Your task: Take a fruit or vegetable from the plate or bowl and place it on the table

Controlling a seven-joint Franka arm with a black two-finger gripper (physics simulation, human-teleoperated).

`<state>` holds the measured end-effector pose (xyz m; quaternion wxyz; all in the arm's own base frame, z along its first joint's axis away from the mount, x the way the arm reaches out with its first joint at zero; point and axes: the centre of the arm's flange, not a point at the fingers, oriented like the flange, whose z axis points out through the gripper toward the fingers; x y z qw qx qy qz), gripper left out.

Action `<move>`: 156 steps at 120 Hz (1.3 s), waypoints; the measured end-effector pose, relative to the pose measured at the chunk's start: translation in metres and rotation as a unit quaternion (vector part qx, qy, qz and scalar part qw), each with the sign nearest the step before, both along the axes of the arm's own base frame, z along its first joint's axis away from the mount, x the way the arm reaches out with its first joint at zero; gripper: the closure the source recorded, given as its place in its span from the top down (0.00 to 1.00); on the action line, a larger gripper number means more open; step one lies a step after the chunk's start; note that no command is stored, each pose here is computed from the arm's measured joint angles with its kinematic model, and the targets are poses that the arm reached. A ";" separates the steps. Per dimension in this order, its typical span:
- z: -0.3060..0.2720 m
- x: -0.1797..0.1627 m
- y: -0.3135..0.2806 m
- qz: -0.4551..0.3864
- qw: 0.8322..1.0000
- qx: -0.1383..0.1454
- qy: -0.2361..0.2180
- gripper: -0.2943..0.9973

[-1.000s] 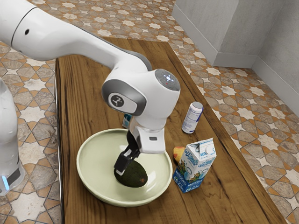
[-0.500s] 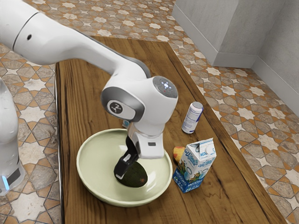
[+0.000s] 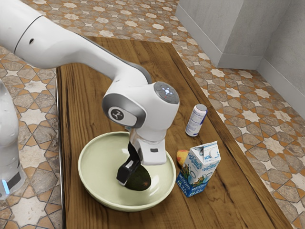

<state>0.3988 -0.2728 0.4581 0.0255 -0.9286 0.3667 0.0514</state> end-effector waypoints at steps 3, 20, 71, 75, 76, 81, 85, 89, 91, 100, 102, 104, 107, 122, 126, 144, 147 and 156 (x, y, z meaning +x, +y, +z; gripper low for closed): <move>-0.001 -0.001 -0.001 -0.001 1.000 0.000 0.000 0.77; -0.007 -0.002 -0.003 -0.001 1.000 0.000 -0.001 0.71; 0.002 0.005 -0.002 0.009 1.000 -0.002 -0.016 0.57; 0.013 0.009 -0.003 0.009 1.000 -0.006 -0.023 0.56; 0.017 0.011 -0.003 0.010 1.000 -0.007 -0.025 0.55; 0.038 0.022 0.006 0.020 0.999 -0.016 -0.037 0.54; 0.053 0.031 0.018 0.032 0.998 -0.023 -0.044 0.54; 0.069 0.040 0.031 0.043 0.997 -0.029 -0.051 0.55; 0.076 0.044 0.039 0.049 0.997 -0.032 -0.053 0.55; 0.107 0.062 0.081 0.078 0.994 -0.042 -0.065 0.54; 0.114 0.066 0.091 0.084 0.993 -0.043 -0.068 0.54; 0.121 0.070 0.103 0.092 0.992 -0.045 -0.070 0.54; 0.130 0.074 0.121 0.103 0.991 -0.046 -0.073 0.55; 0.157 0.085 0.243 0.178 0.979 -0.054 -0.078 0.55; 0.160 0.084 0.277 0.199 0.975 -0.055 -0.077 0.55; 0.159 0.070 0.373 0.242 0.967 -0.052 -0.067 0.55; 0.158 0.069 0.377 0.239 0.967 -0.051 -0.065 0.55; 0.157 0.067 0.385 0.231 0.970 -0.048 -0.060 0.54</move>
